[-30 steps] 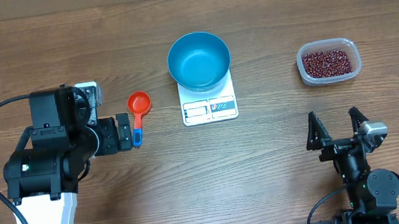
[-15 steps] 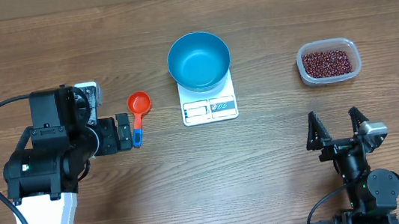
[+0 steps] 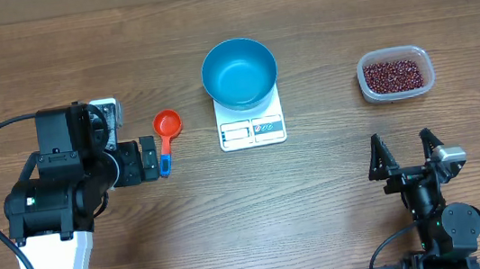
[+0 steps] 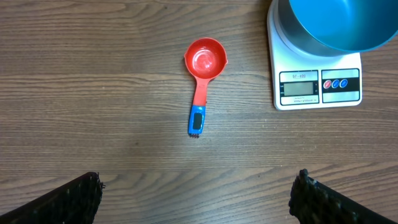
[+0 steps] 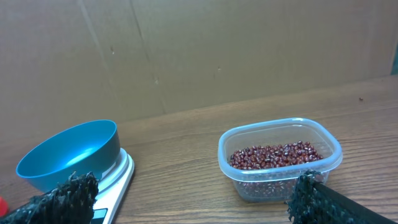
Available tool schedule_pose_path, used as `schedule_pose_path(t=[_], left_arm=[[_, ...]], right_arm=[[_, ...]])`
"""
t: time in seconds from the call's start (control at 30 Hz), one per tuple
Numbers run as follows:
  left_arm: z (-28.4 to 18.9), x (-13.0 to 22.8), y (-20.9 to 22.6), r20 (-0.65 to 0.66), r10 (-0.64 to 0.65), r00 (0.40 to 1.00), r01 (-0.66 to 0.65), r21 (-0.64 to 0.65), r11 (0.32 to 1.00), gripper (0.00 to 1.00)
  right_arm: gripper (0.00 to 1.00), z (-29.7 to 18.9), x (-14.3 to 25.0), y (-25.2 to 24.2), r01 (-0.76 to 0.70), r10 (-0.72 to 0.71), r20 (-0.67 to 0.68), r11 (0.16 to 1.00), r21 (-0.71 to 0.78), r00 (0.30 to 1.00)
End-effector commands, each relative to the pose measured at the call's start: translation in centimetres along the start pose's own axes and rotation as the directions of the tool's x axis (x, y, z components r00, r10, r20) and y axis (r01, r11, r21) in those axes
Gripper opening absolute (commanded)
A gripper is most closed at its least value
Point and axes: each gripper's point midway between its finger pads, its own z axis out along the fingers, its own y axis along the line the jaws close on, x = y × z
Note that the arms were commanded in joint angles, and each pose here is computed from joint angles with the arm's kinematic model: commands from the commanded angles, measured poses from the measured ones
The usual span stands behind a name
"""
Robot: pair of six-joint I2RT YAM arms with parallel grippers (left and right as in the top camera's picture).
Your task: Scoop item into bowl and weigh 150g on scale
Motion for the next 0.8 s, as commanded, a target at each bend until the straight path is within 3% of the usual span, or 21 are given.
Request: schedule_pose_path(t=[0.0, 0.77], left_arm=[[-0.61, -0.71, 0.18, 0.023, 0.02, 1.0, -0.02, -0.009, 1.0, 1.0], [-0.62, -1.01, 0.19, 0.035, 0.021, 0.999, -0.02, -0.01, 1.0, 0.99]], right_arm=[[1.0, 0.01, 0.2, -0.09, -0.004, 0.004, 0.004, 1.0, 0.004, 1.0], [1.0, 0.01, 0.2, -0.09, -0.004, 0.004, 0.004, 1.0, 0.004, 1.0]])
